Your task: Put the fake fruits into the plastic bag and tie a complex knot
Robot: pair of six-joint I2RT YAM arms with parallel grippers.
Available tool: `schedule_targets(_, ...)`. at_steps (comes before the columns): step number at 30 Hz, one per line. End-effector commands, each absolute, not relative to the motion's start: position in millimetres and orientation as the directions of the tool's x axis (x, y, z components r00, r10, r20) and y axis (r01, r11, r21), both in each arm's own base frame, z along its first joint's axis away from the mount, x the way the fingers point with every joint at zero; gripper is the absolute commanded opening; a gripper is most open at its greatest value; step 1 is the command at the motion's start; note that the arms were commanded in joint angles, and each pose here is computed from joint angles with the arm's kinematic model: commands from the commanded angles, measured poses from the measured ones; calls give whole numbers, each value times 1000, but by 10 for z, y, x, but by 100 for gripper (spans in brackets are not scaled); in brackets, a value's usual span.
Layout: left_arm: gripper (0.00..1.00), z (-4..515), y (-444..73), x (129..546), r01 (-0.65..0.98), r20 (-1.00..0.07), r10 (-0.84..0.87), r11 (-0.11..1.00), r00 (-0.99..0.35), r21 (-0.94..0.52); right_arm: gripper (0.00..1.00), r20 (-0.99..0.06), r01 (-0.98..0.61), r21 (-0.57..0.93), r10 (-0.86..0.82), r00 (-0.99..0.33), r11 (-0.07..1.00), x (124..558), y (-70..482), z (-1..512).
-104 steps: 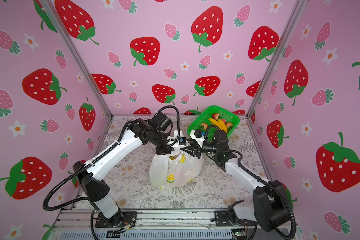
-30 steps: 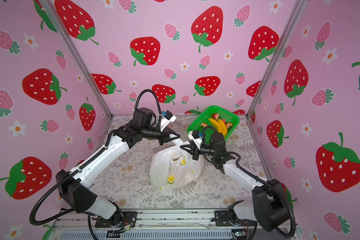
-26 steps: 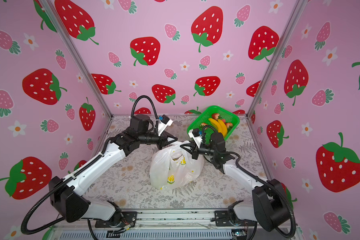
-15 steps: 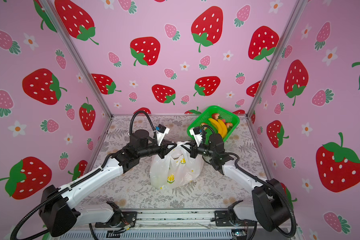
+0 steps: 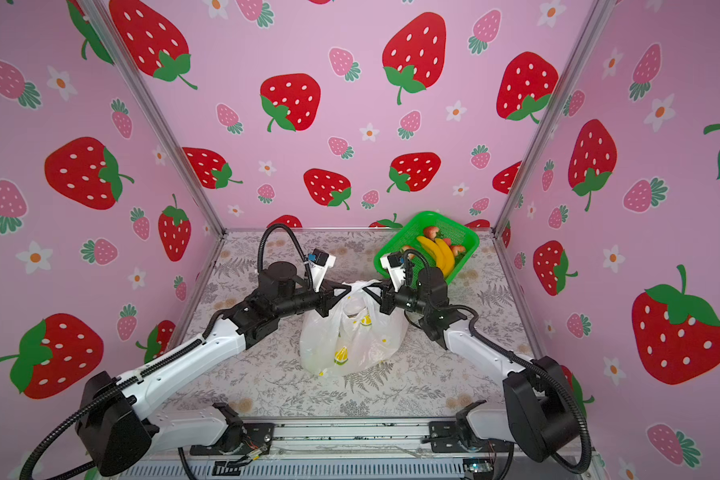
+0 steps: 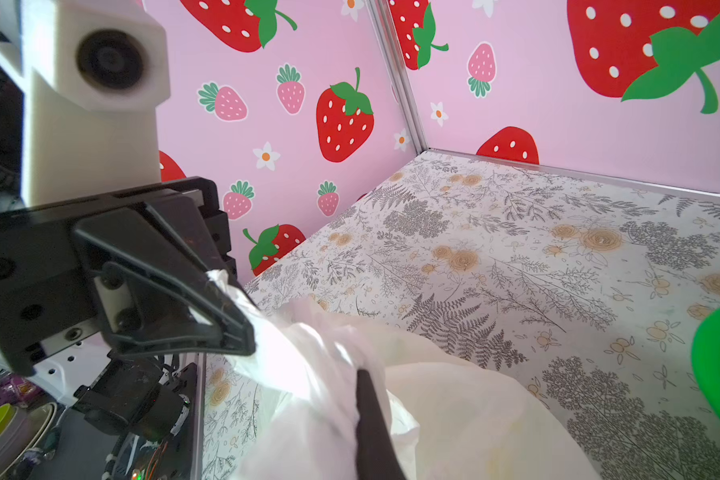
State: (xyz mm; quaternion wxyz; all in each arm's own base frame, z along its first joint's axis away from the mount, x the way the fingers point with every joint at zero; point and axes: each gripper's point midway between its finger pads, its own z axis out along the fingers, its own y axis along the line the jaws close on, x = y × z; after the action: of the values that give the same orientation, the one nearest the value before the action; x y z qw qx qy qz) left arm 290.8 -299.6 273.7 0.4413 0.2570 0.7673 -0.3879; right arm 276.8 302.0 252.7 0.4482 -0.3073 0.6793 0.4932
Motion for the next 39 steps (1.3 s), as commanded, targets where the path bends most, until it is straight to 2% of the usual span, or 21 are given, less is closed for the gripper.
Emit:
schedule_targets(1, 0, 2690, -3091, 2850, 737, -870, 34, 548, -492, -396, 4, -914, -854, 400, 72, -400, 331, 2834, 3045, 2649)
schedule_targets(11, 0, 2336, -3275, 2931, 702, -860, 46, 601, -509, -383, 11, -932, -889, 356, 44, -359, 287, 2738, 3073, 2607)
schedule_targets(24, 0, 2295, -3216, 3028, 696, -877, 80, 645, -474, -317, 24, -963, -949, 238, -76, -259, 208, 2584, 3099, 2495)
schedule_targets(39, 0, 2298, -3197, 3048, 697, -873, 85, 641, -481, -322, 40, -963, -954, 195, -140, -230, 227, 2624, 3075, 2406)
